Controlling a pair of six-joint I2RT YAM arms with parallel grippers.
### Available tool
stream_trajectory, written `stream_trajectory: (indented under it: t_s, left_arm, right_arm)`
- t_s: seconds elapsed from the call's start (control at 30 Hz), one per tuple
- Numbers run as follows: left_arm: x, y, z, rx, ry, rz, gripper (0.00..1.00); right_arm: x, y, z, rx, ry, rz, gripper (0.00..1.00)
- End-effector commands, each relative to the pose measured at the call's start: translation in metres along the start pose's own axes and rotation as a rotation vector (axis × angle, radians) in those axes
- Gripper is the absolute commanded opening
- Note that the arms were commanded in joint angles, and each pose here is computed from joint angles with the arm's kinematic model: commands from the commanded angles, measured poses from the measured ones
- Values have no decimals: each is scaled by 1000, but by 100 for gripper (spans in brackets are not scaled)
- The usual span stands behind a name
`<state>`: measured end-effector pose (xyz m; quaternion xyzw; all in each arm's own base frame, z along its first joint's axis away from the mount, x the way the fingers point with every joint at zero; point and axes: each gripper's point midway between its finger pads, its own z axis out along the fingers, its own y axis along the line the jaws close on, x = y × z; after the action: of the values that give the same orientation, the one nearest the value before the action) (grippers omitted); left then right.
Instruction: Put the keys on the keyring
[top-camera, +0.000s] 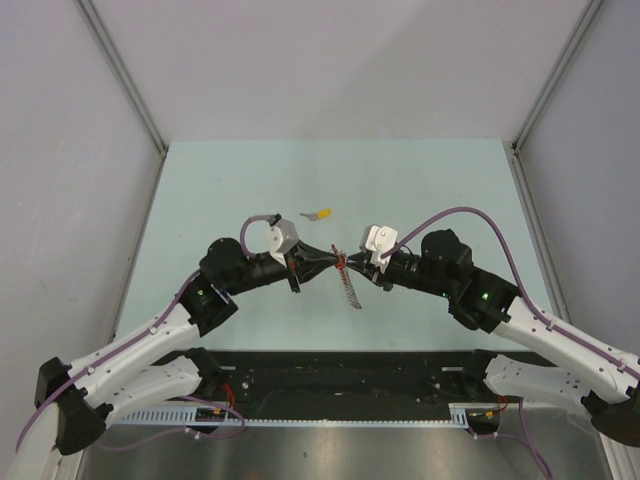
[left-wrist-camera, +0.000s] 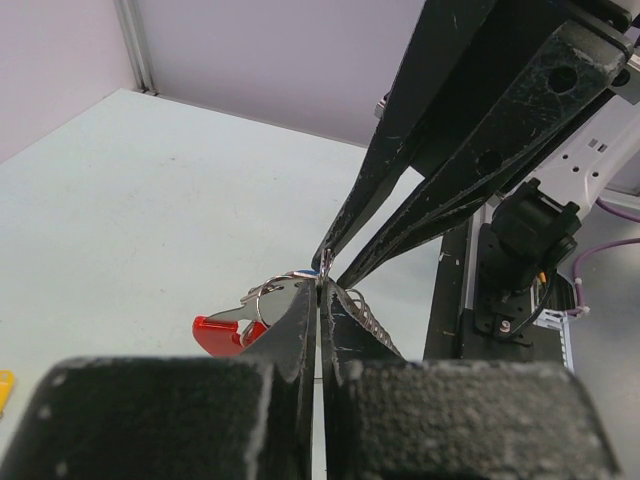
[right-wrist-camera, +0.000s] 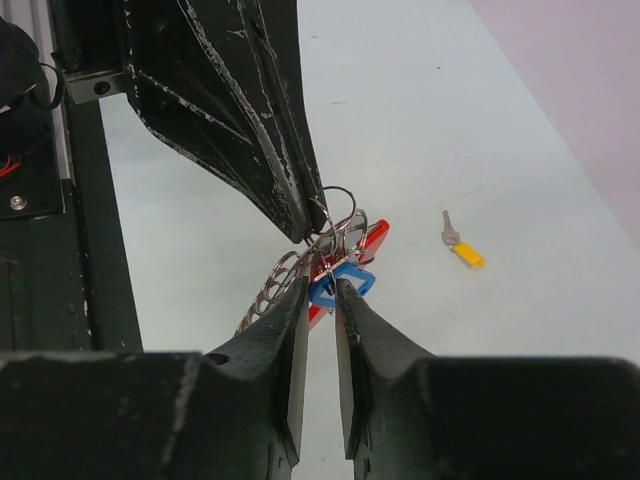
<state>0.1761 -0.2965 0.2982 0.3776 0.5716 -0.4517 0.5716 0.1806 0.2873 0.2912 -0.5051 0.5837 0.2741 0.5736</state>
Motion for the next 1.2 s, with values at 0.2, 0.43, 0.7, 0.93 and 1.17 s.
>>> stream_trajectory:
  t_s: [0.2, 0.43, 0.7, 0.93, 1.17]
  left_arm:
    - [-16, -7, 3, 30, -64, 10, 0]
    - [-14, -9, 4, 40, -57, 9, 0]
    - [-22, -6, 1, 10, -83, 20, 0]
    - [-21, -6, 3, 19, -93, 8, 0]
    - [-26, -8, 1, 24, -108, 13, 0]
  right_arm:
    - [-18, -3, 0, 3, -77, -8, 24]
    - [-21, -2, 1, -7, -89, -15, 17]
    - [-12, 0, 0, -14, -53, -9, 17]
    - [-11, 1, -2, -11, -52, -11, 23]
    - [-10, 1, -3, -12, -50, -14, 9]
